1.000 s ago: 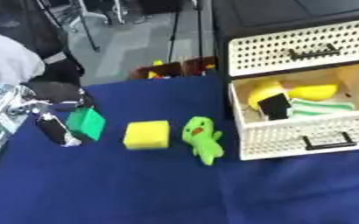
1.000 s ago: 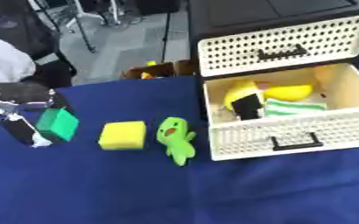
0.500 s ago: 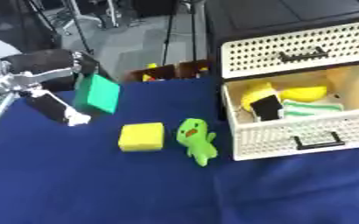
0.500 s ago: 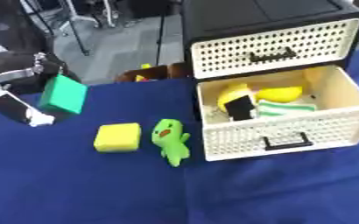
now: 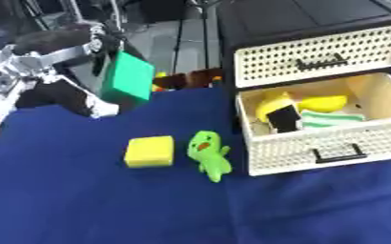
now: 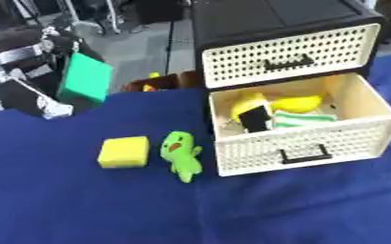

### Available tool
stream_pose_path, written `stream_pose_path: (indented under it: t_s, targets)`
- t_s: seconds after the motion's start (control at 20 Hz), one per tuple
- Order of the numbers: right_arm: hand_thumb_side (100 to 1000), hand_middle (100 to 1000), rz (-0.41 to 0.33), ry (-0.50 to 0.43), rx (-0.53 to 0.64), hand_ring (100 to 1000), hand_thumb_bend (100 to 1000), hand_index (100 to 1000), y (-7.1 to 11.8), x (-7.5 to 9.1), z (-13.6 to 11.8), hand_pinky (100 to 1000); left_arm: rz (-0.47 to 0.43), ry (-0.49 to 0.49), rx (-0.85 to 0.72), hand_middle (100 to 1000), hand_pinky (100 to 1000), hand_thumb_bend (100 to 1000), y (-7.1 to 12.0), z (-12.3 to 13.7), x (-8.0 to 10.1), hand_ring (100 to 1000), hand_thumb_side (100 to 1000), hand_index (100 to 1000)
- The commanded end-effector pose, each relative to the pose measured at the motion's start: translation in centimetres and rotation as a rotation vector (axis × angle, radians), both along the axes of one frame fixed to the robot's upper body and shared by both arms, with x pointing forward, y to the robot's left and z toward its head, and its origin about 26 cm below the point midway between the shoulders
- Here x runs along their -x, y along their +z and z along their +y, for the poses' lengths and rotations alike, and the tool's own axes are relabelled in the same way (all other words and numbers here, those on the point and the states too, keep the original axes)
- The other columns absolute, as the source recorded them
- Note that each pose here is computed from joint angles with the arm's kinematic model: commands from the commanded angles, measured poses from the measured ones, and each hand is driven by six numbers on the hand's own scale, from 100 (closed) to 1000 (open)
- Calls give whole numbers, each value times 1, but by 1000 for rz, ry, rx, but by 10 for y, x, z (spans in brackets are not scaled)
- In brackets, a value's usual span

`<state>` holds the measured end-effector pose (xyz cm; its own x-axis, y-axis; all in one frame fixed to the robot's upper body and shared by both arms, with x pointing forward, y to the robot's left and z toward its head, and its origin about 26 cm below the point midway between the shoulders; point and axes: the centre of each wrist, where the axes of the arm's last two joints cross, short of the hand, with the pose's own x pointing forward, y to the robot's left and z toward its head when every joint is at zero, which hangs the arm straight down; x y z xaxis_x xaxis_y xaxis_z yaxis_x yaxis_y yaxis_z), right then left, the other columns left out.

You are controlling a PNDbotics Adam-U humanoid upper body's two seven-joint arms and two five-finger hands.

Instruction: Pick up objects from table and place into drawer.

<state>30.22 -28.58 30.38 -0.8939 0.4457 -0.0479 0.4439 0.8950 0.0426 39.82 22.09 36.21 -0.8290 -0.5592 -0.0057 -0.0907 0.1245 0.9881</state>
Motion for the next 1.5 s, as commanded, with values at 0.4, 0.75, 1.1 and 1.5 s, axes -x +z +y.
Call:
stream_pose_path:
  t_s: [0.4,0.75,1.1,1.5]
  targets:
    - [959,484,-50,43,-22,546,100,782,12,4,4,469,48,-83,256,495,354,100,13,-48,-5,547,390,661]
    - [960,482,-52,58,-34,545,100,782,14,3,7,469,107,-134,375,486,340,100,13,-77,-7,538,408,656]
    - [962,482,-55,68,-40,545,100,781,17,3,9,469,181,-167,456,474,327,100,8,-97,-9,531,432,646]
    - [962,481,-73,91,-44,545,100,781,23,3,14,469,333,-189,553,480,323,100,-9,-116,-24,538,480,657]
